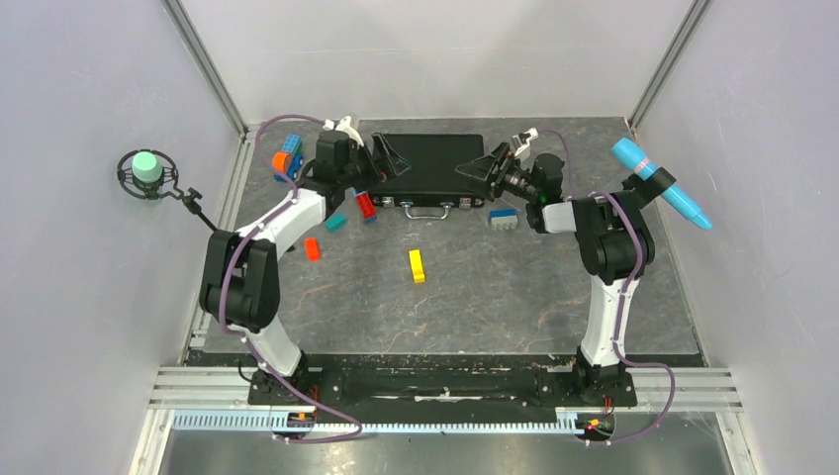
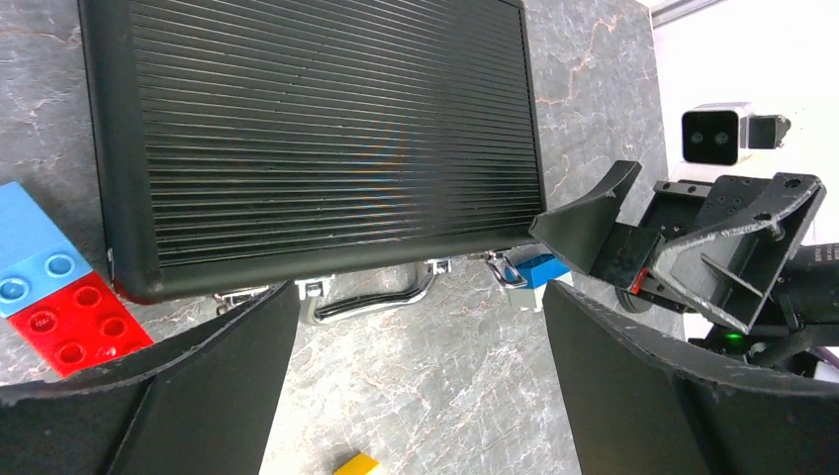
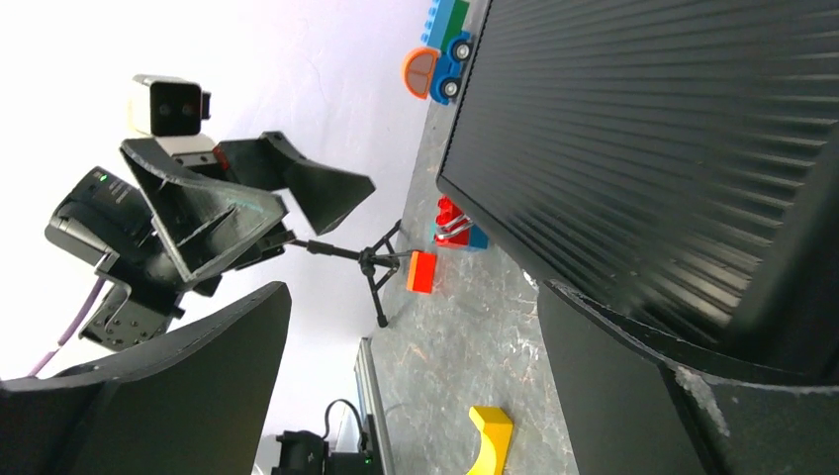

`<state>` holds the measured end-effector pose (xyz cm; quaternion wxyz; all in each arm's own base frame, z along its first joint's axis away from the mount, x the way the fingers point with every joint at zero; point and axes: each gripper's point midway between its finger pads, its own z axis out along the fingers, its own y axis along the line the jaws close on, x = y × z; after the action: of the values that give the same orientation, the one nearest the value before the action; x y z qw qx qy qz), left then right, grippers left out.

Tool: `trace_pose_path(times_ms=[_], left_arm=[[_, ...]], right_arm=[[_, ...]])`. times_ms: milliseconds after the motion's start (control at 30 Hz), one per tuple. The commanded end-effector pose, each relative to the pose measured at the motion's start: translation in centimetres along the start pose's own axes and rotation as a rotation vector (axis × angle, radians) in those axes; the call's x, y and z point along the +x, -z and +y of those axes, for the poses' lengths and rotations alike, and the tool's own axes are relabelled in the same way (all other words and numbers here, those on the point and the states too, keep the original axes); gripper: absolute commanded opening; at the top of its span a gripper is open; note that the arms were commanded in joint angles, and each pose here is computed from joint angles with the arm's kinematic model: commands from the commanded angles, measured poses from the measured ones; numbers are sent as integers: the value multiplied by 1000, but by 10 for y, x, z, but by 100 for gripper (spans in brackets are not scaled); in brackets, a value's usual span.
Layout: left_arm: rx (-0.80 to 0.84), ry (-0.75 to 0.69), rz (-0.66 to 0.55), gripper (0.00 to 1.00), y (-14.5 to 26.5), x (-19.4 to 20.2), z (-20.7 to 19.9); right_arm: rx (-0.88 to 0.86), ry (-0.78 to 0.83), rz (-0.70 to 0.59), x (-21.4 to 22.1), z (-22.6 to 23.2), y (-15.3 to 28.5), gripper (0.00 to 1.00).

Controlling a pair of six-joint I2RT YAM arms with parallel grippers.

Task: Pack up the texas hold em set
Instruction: Close the chip case at the center of the board.

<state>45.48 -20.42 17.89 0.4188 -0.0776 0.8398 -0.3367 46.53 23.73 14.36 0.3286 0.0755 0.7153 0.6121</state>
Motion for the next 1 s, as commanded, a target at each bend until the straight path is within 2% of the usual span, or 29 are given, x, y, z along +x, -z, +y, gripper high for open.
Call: trace_pose_path(times_ms=[0, 967], left_arm=[[96, 5, -56, 100, -11, -21, -24], [69, 103, 45, 100, -55, 28, 20]], right_arm=[[-53, 48, 38, 11, 27, -1, 98], [57, -44, 125, 58, -16, 10, 98]])
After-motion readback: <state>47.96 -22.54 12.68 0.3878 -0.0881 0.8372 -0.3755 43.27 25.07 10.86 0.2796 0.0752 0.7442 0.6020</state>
